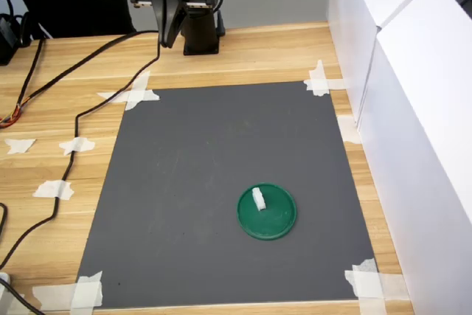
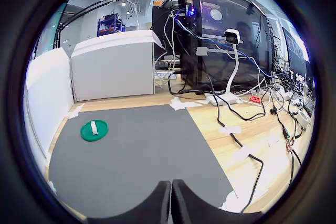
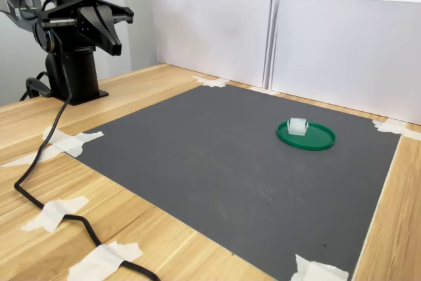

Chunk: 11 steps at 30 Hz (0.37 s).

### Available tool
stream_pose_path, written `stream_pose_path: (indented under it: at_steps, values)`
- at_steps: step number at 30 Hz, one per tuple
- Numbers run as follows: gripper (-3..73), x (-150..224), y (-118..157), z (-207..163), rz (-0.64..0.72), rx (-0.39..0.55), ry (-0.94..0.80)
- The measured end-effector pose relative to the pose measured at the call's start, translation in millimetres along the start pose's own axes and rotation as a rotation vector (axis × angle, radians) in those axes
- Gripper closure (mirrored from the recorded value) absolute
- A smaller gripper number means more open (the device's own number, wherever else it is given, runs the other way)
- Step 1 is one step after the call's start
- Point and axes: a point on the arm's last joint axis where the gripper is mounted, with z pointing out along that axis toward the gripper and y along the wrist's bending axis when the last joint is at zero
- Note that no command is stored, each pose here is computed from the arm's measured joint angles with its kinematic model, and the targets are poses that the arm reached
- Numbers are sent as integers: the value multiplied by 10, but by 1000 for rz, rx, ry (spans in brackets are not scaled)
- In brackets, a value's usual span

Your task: Grasp a white terminal and put it on the green lid.

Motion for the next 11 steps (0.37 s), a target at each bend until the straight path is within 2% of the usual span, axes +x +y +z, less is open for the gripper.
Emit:
stream_pose_path:
  at_steps: [11]
  values:
    - [711,108,5,39,2,-3,-5]
